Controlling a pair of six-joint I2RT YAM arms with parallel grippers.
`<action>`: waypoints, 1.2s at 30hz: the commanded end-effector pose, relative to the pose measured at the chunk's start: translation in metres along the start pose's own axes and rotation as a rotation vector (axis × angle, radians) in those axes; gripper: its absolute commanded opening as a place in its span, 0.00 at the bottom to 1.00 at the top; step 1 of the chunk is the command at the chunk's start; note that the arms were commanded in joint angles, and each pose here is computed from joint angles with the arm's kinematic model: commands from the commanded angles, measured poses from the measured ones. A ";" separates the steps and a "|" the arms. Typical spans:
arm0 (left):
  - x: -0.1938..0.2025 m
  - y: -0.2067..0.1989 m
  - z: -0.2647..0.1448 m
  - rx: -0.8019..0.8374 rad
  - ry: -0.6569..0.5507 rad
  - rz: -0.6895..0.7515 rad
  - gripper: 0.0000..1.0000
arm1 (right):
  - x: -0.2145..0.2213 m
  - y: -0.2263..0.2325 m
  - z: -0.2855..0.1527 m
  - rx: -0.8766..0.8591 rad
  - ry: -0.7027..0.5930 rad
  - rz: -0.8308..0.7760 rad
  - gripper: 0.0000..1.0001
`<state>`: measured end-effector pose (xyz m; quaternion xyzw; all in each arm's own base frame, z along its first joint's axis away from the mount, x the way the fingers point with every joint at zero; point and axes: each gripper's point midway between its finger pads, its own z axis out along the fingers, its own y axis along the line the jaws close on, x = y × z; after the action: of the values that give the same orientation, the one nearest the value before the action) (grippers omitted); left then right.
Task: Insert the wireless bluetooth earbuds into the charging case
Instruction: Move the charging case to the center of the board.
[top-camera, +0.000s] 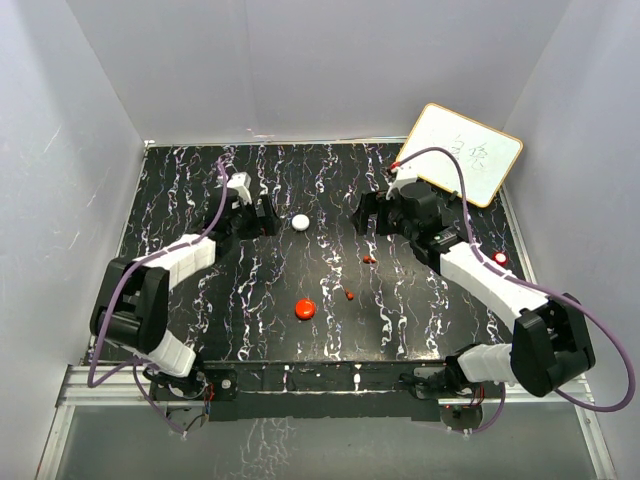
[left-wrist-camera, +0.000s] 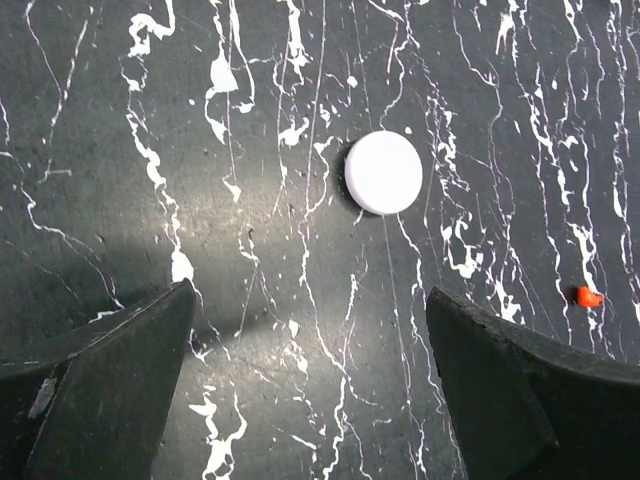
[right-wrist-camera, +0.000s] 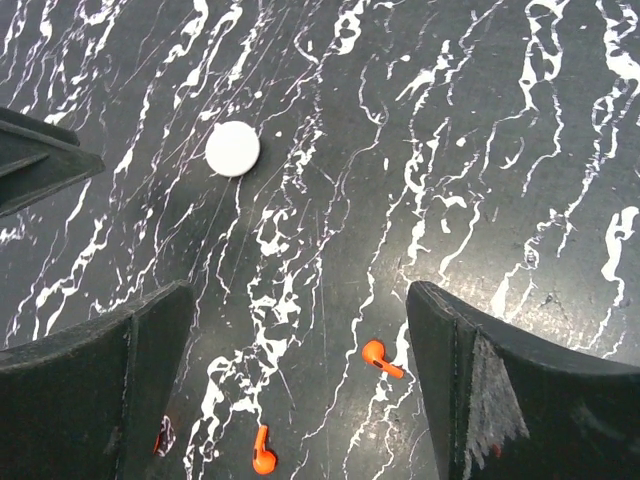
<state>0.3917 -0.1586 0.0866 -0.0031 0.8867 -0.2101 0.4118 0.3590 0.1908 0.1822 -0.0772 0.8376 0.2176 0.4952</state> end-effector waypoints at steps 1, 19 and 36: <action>-0.006 -0.015 -0.016 0.069 -0.056 -0.036 0.99 | -0.022 0.021 -0.002 -0.120 -0.063 -0.034 0.84; -0.018 -0.038 -0.044 0.211 -0.217 -0.072 0.99 | 0.081 0.086 0.005 -0.295 0.207 -0.183 0.75; -0.025 -0.030 -0.051 0.162 -0.252 -0.059 0.99 | 0.170 0.149 -0.013 -0.322 0.315 -0.418 0.78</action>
<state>0.3637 -0.1687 0.1208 -0.0224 0.8253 -0.2975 0.4795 0.2088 0.3251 0.0795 -0.3473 0.8379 0.2444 0.3429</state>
